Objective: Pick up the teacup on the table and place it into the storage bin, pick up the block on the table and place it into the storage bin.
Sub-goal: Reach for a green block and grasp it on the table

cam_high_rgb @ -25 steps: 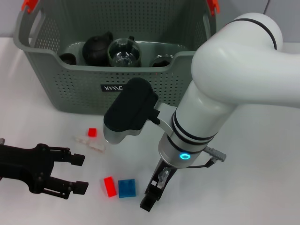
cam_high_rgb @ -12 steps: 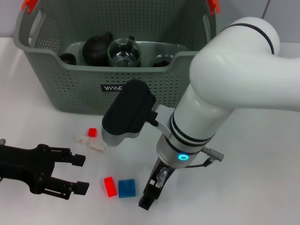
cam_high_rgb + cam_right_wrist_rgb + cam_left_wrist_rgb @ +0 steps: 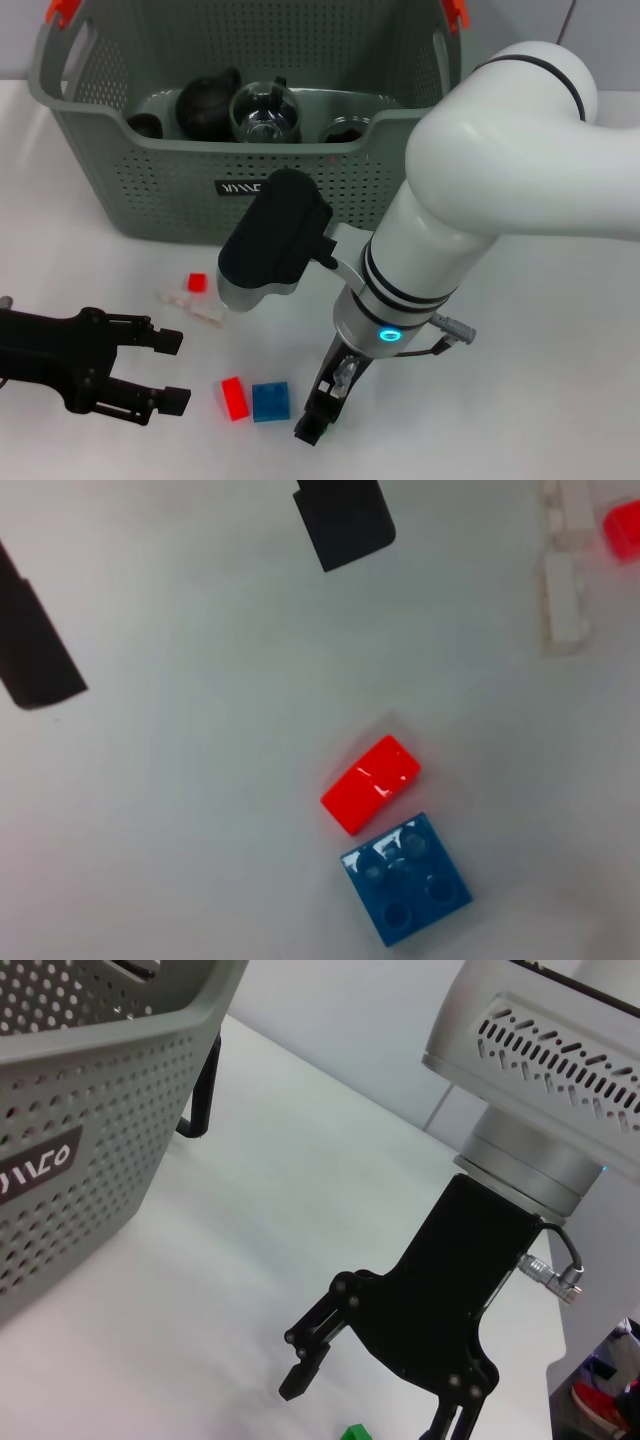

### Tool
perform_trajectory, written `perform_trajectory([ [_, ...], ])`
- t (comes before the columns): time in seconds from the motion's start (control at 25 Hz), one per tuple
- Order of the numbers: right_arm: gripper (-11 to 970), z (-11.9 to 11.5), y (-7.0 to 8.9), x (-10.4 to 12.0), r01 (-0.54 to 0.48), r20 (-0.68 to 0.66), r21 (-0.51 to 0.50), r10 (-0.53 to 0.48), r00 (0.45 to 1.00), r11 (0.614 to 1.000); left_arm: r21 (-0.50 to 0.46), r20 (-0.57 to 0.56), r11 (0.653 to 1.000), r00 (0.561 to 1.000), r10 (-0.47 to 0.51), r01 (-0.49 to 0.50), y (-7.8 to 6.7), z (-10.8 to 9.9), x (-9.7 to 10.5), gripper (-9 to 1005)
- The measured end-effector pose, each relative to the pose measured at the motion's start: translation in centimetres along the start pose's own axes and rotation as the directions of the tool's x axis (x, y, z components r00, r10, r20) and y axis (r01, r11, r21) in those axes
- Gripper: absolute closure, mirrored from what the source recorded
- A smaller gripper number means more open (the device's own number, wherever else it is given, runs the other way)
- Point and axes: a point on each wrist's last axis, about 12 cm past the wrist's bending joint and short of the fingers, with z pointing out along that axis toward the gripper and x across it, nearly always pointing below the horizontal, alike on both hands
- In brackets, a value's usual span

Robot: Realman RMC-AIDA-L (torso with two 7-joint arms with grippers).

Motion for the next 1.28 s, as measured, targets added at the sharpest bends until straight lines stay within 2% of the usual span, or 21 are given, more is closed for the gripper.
perform_trajectory([
  [0.6,38,0.05,-0.61,0.21,0.000,-0.010,0.035,0.000,1.000,0.999,-0.001,0.000,1.000,1.000,-0.003,0.003,0.05,0.02,-0.09,120],
  [1.24,40,-0.25,-0.29,0.16,-0.001,-0.035,0.025,0.002,0.999,1.000,0.001,-0.001,1.000,1.000,0.000,0.000,0.13,0.09,-0.34,120],
  [1.28,70,-0.24,-0.25,0.15,0.000,-0.034,0.023,0.001,0.999,1.000,0.001,-0.001,1.000,1.000,0.000,0.000,0.13,0.09,-0.34,120],
])
